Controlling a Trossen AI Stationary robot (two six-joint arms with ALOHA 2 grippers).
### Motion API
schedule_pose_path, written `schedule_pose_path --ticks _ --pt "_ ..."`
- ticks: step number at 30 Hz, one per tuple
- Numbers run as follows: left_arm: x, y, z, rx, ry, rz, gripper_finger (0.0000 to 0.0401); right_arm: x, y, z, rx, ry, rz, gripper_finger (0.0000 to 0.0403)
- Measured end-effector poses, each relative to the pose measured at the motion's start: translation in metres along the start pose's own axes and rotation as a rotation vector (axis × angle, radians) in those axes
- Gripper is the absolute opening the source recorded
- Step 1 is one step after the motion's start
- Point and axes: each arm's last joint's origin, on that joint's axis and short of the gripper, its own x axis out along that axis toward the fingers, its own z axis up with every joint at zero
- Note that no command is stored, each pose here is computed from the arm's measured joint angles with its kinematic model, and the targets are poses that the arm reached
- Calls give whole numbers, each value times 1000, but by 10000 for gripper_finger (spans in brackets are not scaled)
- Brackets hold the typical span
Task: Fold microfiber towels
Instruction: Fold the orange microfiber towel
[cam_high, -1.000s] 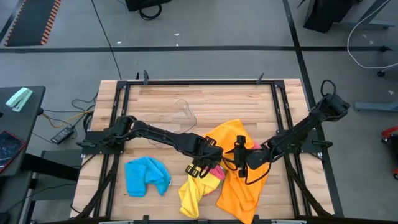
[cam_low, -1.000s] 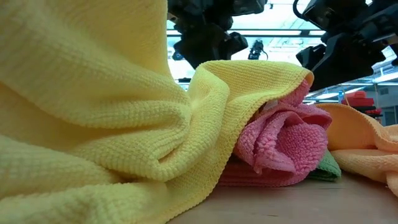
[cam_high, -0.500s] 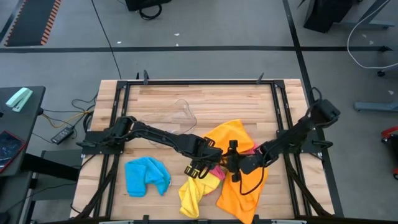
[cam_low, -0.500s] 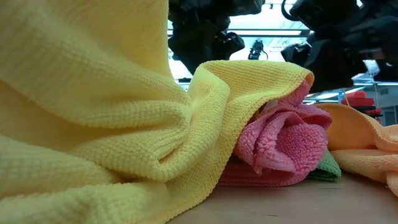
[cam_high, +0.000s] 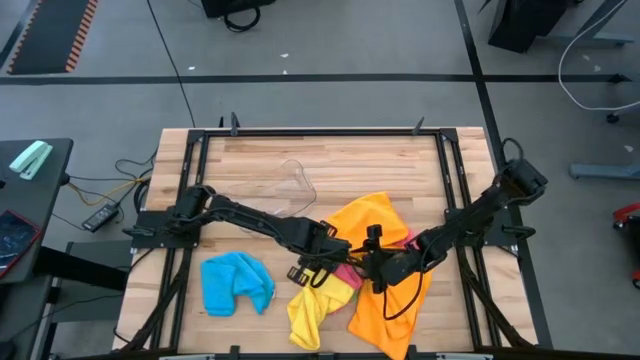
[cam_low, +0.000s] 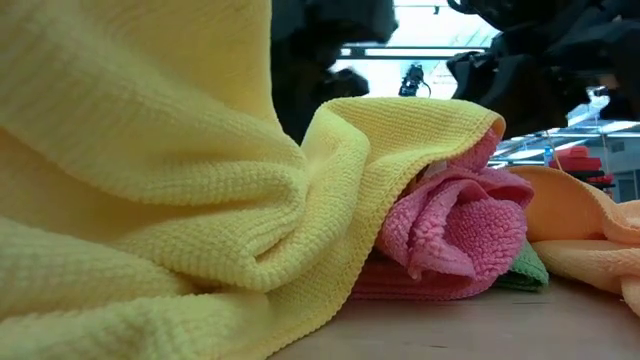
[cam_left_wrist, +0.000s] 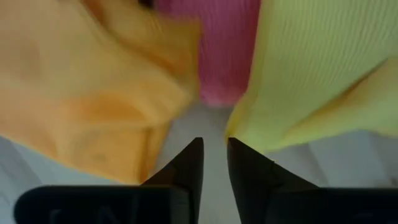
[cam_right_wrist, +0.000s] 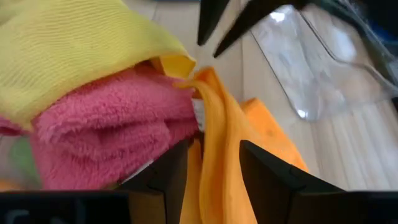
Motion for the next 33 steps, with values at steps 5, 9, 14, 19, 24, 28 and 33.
schedule_pose_path --ticks 5,9,14,19,24,28,33 --pt "-13 -2 -26 -51 -114 72 62 -9 -2 0 21 14 6 155" --pt "-18 -7 -46 -38 -222 145 63 -9 -4 4 7 -19 6 155" --pt "1 -12 -65 22 -291 234 83 -1 -7 8 14 -57 7 155" --pt "23 -15 -79 62 -266 312 126 9 -8 15 -2 -66 29 155" --pt "27 -11 -83 38 -269 335 167 20 -2 27 -140 -44 25 155" --pt "28 -10 -85 25 -257 331 185 27 2 37 -257 10 19 155" --pt "29 -10 -86 11 -247 322 187 34 3 42 -321 95 16 155"
